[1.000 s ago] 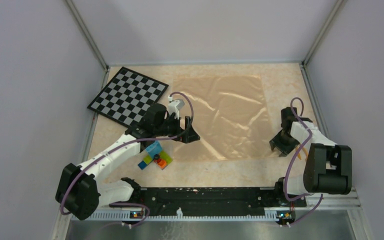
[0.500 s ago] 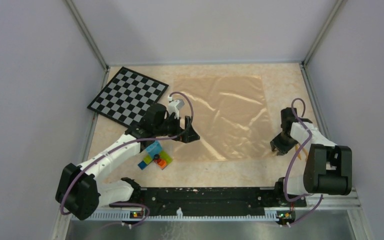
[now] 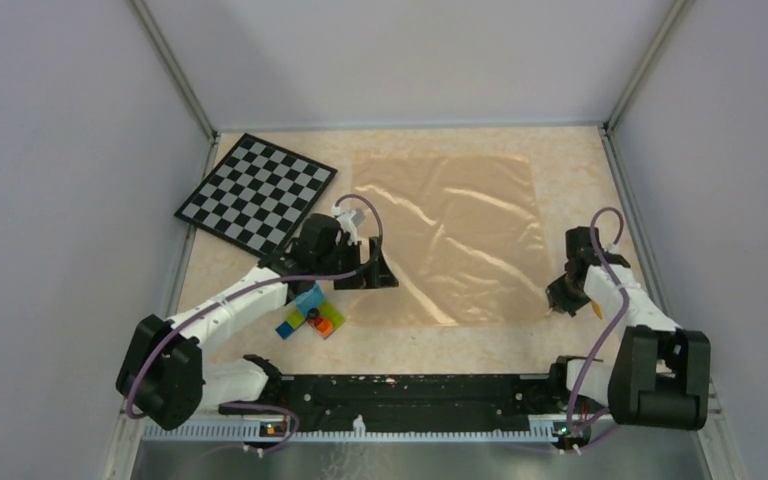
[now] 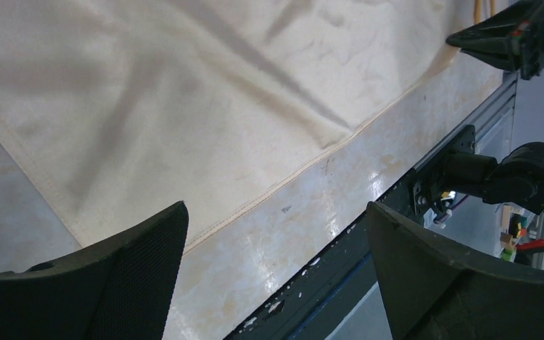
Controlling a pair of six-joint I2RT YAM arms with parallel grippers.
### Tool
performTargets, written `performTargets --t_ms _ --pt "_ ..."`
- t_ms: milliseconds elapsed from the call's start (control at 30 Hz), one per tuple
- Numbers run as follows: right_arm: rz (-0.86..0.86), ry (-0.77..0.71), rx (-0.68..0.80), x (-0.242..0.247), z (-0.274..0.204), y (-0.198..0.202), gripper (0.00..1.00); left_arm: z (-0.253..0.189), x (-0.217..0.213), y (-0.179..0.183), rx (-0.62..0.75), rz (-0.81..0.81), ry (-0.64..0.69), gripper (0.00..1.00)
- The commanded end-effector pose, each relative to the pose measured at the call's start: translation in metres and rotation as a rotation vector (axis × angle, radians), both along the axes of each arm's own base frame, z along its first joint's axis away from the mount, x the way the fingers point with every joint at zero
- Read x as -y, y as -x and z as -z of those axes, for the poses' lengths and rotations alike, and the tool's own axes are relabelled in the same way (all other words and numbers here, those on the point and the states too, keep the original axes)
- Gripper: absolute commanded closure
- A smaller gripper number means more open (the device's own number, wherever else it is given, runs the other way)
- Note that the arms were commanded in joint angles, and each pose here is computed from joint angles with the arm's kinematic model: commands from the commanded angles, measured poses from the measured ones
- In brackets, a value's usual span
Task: Fold the napkin into a case and place the utensils inside
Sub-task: Pick up the flattened napkin from the center of the board.
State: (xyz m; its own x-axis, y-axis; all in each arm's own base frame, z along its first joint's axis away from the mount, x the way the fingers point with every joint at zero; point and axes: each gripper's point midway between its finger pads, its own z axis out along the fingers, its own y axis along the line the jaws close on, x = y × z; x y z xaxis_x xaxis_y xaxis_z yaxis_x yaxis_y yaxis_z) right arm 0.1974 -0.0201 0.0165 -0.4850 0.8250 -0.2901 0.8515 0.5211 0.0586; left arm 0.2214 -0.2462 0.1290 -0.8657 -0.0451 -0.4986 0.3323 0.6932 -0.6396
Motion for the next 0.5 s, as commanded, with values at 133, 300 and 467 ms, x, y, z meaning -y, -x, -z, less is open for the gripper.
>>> performTargets --t_ms 133,300,467 --pt "0.039 0.102 0.171 0.018 -0.029 -0.011 1.00 0.039 -0.018 0.018 -0.278 -0.384 -0.204 0.01" --pt "0.021 0.117 0.183 0.021 -0.028 -0.015 1.00 0.053 -0.034 0.020 -0.337 -0.684 -0.237 0.11" --pt "-0.023 0.079 0.204 0.013 -0.025 -0.023 1.00 0.061 -0.038 0.031 -0.405 -0.869 -0.332 0.20"
